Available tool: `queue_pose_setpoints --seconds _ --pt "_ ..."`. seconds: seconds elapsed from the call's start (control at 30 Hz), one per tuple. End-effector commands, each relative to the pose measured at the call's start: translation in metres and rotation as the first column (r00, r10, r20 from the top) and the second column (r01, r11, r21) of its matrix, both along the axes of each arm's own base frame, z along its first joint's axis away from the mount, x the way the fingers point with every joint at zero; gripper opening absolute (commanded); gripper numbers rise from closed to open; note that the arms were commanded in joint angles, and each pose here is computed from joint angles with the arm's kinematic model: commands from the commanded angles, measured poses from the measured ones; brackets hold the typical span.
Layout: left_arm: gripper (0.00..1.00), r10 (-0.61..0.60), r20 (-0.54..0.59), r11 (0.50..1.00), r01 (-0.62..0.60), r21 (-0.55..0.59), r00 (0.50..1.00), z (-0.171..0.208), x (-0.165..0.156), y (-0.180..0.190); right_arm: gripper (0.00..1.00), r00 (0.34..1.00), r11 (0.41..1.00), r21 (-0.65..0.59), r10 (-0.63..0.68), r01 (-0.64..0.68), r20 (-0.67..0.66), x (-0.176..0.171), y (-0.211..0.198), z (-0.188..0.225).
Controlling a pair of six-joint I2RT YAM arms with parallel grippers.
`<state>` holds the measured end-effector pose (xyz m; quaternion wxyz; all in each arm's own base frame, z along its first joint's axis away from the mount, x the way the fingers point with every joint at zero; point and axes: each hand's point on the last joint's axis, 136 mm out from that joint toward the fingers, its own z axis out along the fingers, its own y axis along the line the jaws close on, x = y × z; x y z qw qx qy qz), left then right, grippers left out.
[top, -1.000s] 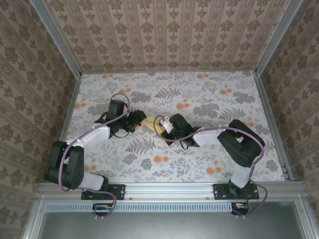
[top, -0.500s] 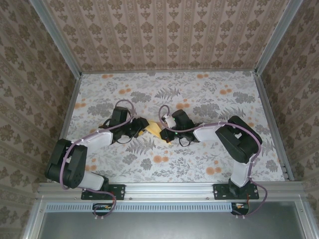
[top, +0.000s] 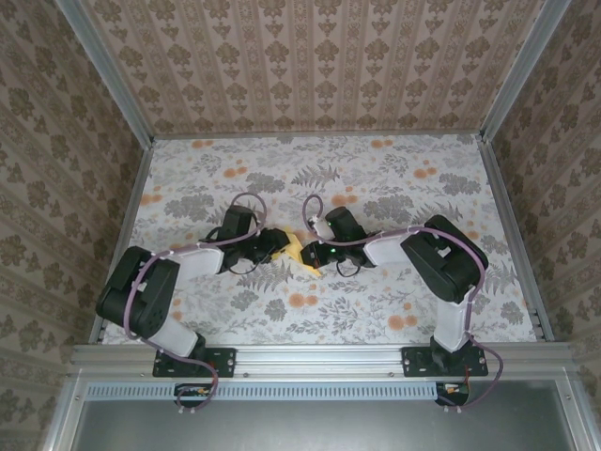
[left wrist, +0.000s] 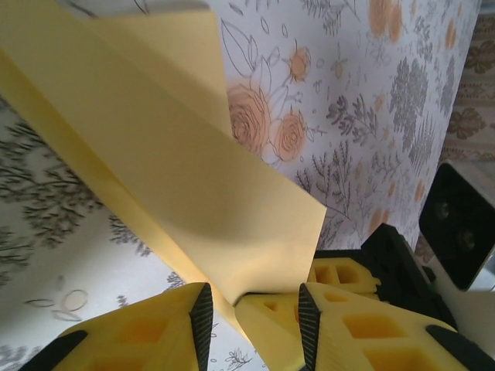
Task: Fold a paper plane with a square sheet of paper (pick it up from the middle)
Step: Fold the wing for the fifth time at the center of the table.
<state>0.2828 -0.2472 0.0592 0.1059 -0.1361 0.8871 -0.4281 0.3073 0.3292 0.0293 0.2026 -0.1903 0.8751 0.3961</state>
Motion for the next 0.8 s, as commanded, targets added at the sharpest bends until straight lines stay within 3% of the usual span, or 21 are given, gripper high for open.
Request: queue_pose_setpoints --seconds 0.0,0.77 --pt "0.36 -0.026 0.009 0.999 0.026 -0.034 1.0 0.0 0.0 -0.01 0.0 1.0 0.999 0.048 0.008 -0.006 -0.03 0.004 0.008 0.004" --pt "0.23 -0.061 -0.009 0.998 0.061 -0.008 0.998 -0.021 0.007 -0.021 0.0 0.99 1.0 -0.003 0.016 -0.017 -0.139 -0.007 0.004 -0.02"
